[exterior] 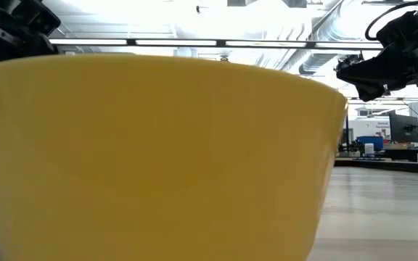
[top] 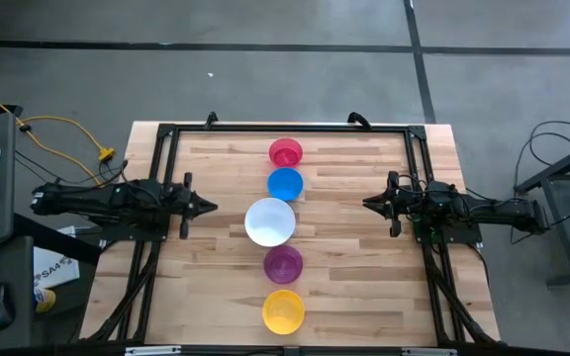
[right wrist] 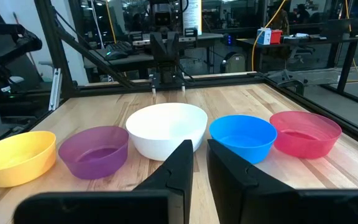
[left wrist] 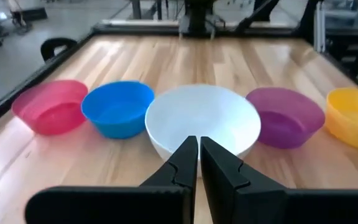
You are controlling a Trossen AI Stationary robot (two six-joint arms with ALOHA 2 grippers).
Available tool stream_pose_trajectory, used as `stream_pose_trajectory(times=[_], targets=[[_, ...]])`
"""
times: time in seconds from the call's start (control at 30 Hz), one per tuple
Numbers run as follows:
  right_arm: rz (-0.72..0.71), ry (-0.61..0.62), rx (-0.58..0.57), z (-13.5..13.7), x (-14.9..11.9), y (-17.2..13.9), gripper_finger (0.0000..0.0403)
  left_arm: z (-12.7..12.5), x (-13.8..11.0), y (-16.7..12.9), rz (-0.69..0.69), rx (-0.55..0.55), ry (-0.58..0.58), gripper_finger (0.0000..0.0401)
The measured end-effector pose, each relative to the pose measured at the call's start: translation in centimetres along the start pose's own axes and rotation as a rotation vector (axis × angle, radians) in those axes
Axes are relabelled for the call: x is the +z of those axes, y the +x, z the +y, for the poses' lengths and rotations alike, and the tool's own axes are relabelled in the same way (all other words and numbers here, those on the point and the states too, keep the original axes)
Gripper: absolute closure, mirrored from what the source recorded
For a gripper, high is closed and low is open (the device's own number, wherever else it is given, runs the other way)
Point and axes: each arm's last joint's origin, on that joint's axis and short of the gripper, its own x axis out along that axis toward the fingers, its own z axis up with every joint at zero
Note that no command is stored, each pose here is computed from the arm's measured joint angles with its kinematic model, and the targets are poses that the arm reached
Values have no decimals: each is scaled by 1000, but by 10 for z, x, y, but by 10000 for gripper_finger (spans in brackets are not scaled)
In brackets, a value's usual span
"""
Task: Nest bowls inside each other
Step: Stack the red bowl on the white bowl
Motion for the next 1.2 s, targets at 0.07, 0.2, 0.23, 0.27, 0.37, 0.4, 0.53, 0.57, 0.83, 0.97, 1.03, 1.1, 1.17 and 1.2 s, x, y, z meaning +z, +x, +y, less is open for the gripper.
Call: stream_pose_trajectory(times=[0.07,0.2,0.23,0.27,0.37,0.4,0.53,0.57,0.83,0.97,1.03,1.1,1.17,1.2], targets=[[0,0,0,0,0,0,364,-1,3,4,39,1,7,382],[-1,0,0,0,0,0,364,-2,16,14,112,4,39,382],[0,0,0,0,0,0,364,-3,20,17,134,5,52,382],[0,0,0,0,0,0,364,-3,25,21,151,9,61,382],[0,0,0,0,0,0,364,-4,39,34,216,47,105,382],[-1,0,0,0,0,0,364,-5,42,38,244,66,121,382],[0,0,0,0,0,0,364,-5,58,53,325,143,193,382],[0,0,0,0,0,0,364,-5,60,57,347,156,215,382],[0,0,0,0,0,0,364,16,75,83,466,182,312,382],[-1,0,0,0,0,0,364,39,81,87,462,91,285,382],[0,0,1,0,0,0,364,50,84,87,454,71,282,382],[0,0,0,0,0,0,364,60,89,86,441,68,283,382],[-1,0,0,0,0,0,364,69,92,86,437,67,295,382],[-1,0,1,0,0,0,364,73,94,86,442,71,305,382]])
